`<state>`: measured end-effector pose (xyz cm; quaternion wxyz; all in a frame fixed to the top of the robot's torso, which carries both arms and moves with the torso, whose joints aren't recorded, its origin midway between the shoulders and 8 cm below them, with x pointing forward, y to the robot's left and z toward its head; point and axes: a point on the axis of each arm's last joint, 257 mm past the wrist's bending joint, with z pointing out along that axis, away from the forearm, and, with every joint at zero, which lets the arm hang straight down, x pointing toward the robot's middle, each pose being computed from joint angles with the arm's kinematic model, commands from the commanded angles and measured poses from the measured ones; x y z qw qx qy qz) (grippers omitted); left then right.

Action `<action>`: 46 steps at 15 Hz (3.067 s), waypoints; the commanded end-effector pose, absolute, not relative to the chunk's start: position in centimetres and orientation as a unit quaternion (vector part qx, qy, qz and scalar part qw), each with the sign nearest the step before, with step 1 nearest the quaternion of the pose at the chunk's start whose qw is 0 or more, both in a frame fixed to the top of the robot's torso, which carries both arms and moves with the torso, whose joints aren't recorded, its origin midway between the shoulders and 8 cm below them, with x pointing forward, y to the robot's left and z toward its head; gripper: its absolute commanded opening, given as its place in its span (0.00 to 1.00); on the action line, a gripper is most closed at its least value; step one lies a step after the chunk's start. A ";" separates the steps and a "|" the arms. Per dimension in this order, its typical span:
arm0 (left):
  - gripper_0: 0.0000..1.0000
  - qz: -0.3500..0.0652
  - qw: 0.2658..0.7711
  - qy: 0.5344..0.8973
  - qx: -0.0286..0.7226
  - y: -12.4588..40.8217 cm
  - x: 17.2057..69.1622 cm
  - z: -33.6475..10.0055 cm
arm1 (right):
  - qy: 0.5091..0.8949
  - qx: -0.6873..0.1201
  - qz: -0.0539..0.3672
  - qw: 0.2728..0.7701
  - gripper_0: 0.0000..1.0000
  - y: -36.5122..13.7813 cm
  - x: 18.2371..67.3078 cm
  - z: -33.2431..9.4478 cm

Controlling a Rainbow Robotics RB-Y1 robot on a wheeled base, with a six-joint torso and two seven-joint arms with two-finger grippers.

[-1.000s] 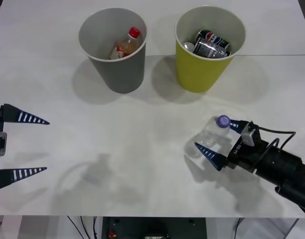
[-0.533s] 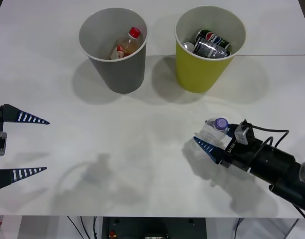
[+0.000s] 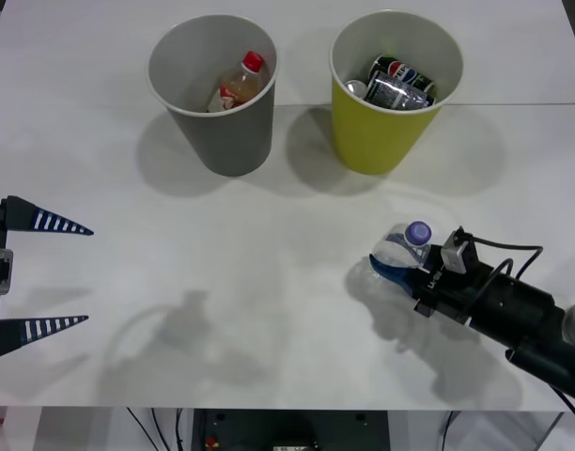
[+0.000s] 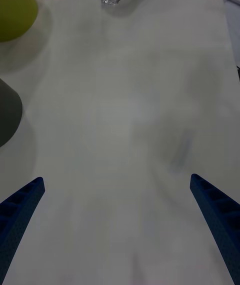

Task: Put the can into the green bin and the plastic bottle into the gray bin

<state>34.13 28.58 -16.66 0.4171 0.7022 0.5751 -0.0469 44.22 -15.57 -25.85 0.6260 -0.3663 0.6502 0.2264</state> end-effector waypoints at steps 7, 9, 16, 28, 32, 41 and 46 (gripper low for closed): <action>1.00 -0.047 0.417 0.575 0.702 28.6 34.1 -16.7 | 0.690 -0.378 0.222 0.576 0.00 -16.7 42.0 -23.0; 1.00 -0.047 0.417 0.575 0.702 28.6 34.1 -16.7 | 0.719 -0.366 0.222 0.547 0.00 -17.0 41.6 -22.5; 1.00 -0.047 0.417 0.575 0.702 28.6 34.1 -16.7 | 0.794 -0.313 0.212 0.477 0.00 -15.9 40.8 -19.9; 1.00 -0.047 0.417 0.575 0.702 28.6 34.1 -16.7 | 0.796 -0.413 0.174 0.406 0.00 -13.3 39.4 -11.0; 1.00 -0.047 0.417 0.575 0.702 28.6 34.1 -16.7 | 0.770 -0.473 0.143 0.403 0.00 -12.5 39.4 -7.0; 1.00 -0.047 0.417 0.575 0.702 28.6 34.1 -16.7 | 0.758 -0.518 0.089 0.387 0.00 -7.0 45.4 -0.3; 1.00 -0.047 0.417 0.575 0.702 28.6 34.1 -16.7 | 0.751 -0.512 0.103 0.403 0.00 -1.9 48.9 3.3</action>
